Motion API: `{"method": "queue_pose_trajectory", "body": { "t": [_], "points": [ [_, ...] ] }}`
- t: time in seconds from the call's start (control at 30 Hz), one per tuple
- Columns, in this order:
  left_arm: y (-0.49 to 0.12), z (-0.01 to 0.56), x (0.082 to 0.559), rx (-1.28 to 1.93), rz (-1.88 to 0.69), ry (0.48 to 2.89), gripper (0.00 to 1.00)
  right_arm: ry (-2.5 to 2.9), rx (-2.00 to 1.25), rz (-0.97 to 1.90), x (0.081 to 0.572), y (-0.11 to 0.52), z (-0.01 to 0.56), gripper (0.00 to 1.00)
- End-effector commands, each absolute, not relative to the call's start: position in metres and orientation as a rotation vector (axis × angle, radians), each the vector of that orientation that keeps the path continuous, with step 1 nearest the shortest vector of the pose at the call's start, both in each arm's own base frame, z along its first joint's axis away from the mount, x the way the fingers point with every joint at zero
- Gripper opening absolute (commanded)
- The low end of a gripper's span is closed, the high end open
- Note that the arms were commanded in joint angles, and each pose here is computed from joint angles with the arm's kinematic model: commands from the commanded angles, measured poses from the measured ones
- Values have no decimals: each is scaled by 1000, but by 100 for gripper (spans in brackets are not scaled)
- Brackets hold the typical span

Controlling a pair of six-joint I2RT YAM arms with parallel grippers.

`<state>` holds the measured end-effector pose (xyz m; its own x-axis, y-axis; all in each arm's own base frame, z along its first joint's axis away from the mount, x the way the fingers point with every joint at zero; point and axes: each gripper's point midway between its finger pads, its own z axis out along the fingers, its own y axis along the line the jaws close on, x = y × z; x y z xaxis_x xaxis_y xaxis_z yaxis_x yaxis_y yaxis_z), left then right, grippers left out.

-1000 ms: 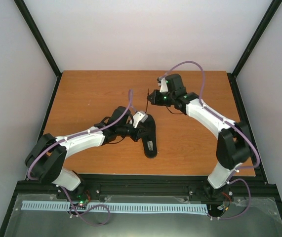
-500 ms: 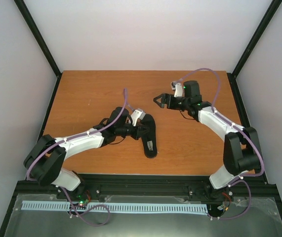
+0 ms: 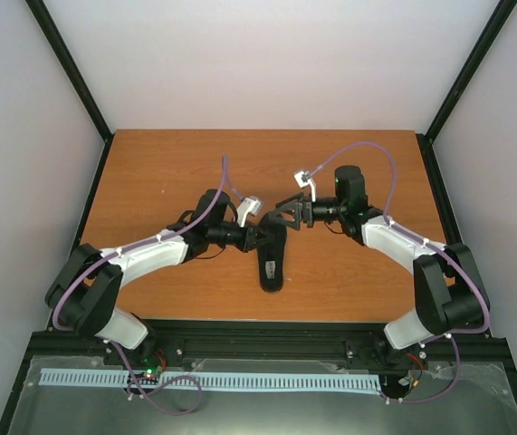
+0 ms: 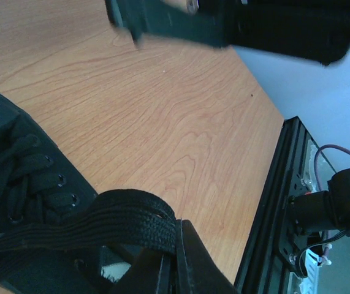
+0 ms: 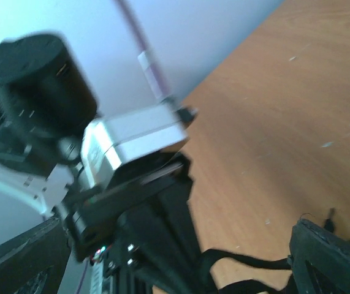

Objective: Tie the shoes

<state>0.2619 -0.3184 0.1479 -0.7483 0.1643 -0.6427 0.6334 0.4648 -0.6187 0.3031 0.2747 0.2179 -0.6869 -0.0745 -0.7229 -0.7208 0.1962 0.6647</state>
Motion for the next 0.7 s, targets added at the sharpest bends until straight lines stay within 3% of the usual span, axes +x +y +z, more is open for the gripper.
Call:
{"method": "queue_pose_trajectory", "body": {
  "t": [0.0, 0.37, 0.67],
  "points": [
    [-323, 182, 262, 749, -1359, 2142, 1, 1816, -929, 1572, 267, 289, 225, 98],
    [-324, 179, 253, 838, -1425, 2206, 1, 1786, -979, 1445, 261, 314, 217, 97],
    [-326, 171, 256, 829, -1431, 2213, 1, 1862, -1020, 1511, 242, 326, 184, 94]
  ]
}}
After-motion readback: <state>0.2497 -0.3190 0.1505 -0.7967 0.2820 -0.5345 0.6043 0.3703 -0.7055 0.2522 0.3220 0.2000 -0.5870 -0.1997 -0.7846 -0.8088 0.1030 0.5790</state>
